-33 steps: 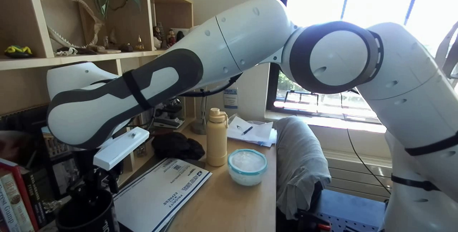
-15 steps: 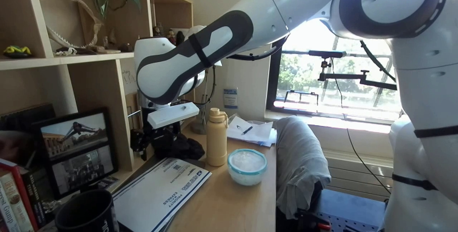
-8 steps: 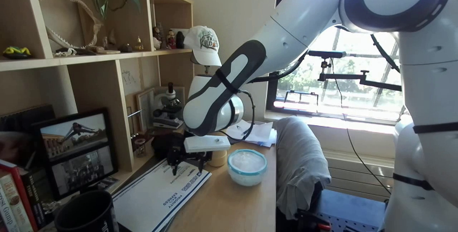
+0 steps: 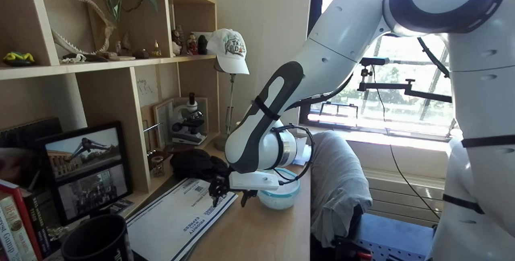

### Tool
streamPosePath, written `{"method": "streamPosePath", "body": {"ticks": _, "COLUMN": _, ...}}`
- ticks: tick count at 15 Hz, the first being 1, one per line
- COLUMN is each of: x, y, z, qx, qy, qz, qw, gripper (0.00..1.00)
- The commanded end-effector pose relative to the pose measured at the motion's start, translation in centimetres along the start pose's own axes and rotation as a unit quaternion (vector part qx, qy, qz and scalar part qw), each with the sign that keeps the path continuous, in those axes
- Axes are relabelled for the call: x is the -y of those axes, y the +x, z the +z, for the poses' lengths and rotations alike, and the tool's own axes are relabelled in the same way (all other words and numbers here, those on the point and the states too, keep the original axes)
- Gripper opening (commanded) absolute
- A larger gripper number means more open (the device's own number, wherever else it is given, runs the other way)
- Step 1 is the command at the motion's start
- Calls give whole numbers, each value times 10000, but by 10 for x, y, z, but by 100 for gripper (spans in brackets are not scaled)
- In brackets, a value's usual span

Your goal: Move the black mug to the left side of the desk, move the white paper on the laptop to the front of the desk

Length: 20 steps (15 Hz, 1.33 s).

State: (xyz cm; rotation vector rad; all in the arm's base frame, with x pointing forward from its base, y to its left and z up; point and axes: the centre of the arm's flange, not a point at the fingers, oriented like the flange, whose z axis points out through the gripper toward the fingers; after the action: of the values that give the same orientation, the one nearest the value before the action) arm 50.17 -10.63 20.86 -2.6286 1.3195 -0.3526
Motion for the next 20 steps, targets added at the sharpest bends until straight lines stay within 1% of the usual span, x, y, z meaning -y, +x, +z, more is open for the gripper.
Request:
{"method": "streamPosePath", "body": {"ticks": 1, "x": 1, "y": 0, "z": -1, "qx": -7, "qy": 8, "qz": -1, "qw": 10000, "gripper": 100}}
{"method": "streamPosePath", "body": {"ticks": 4, "x": 1, "y": 1, "z": -2, "qx": -14, "qy": 15, "qz": -2, "qw": 10000, "gripper": 100}}
{"method": "streamPosePath", "body": {"ticks": 7, "x": 11, "y": 2, "z": 2, "qx": -114, "qy": 171, "qz": 174, "qw": 9996, "gripper": 100}}
{"method": "streamPosePath", "body": {"ticks": 10, "x": 21, "y": 2, "z": 4, "qx": -207, "qy": 348, "qz": 477, "qw": 9980, "gripper": 100}}
{"method": "streamPosePath", "body": {"ticks": 12, "x": 26, "y": -1, "z": 11, "qx": -272, "qy": 488, "qz": 827, "qw": 9950, "gripper": 100}}
{"method": "streamPosePath", "body": {"ticks": 14, "x": 26, "y": -5, "z": 21, "qx": -355, "qy": 599, "qz": 1229, "qw": 9900, "gripper": 100}}
{"method": "streamPosePath", "body": {"ticks": 16, "x": 23, "y": -10, "z": 29, "qx": -457, "qy": 686, "qz": 1651, "qw": 9828, "gripper": 100}}
{"method": "streamPosePath", "body": {"ticks": 18, "x": 18, "y": -15, "z": 34, "qx": -669, "qy": 791, "qz": 2073, "qw": 9728, "gripper": 100}}
{"method": "streamPosePath", "body": {"ticks": 20, "x": 18, "y": -18, "z": 34, "qx": -939, "qy": 952, "qz": 2485, "qw": 9594, "gripper": 100}}
